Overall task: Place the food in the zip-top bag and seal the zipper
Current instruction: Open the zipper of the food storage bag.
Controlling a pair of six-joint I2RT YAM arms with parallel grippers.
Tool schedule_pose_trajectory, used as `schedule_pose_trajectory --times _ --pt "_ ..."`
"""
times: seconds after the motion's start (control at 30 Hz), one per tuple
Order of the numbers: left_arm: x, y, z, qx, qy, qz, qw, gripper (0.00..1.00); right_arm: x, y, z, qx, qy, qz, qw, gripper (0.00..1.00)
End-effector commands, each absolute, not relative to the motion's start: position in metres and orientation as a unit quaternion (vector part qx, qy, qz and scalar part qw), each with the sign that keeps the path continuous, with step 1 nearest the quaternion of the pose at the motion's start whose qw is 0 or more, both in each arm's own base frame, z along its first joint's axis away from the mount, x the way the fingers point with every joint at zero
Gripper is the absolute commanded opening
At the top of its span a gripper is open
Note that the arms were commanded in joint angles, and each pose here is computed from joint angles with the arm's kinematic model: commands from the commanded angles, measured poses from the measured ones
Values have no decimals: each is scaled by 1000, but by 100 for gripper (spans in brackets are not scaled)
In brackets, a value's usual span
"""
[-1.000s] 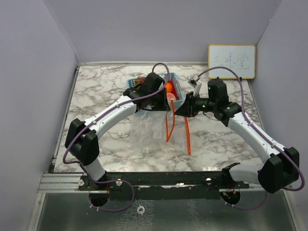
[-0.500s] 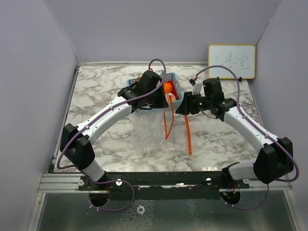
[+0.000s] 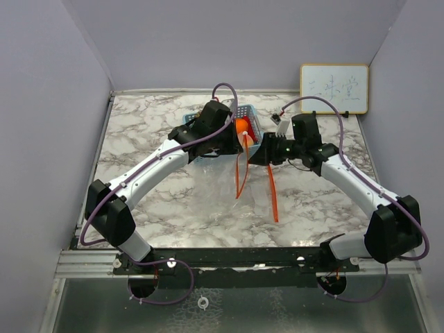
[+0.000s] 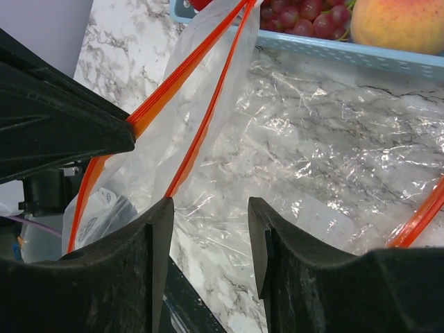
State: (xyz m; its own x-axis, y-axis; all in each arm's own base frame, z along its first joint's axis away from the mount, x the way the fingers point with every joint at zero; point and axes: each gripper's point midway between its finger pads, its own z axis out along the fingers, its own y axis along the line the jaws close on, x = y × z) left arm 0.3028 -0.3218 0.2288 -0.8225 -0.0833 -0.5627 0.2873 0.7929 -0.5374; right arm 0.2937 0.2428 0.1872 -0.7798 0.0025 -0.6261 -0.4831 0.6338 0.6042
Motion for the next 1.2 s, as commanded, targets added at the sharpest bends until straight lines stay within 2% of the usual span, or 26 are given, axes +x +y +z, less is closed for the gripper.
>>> schedule_pose_trajectory --times 0.0,0.17,0.5,0.8,0.87,1.0,1.03,1.17 --pt "305 -320 245 51 889 -323 320 0 294 245 207 -136 839 418 320 48" --pt "307 -317 246 49 890 -315 326 0 306 229 223 -115 846 371 367 52" --pt "310 -324 257 44 881 -334 333 0 302 246 202 -123 850 401 319 53" --pt "312 -335 268 39 868 -364 335 0 304 268 193 -127 845 419 307 52" --pt "310 -334 272 39 866 -368 336 0 305 265 184 -121 856 402 303 44" --pt "306 -322 279 41 870 -349 345 0 315 247 172 -105 880 338 316 9" --pt "305 -316 279 41 874 -337 347 0 319 239 171 -97 887 314 324 4" --pt "300 -269 261 33 911 -219 347 0 334 214 184 -80 893 244 369 2"
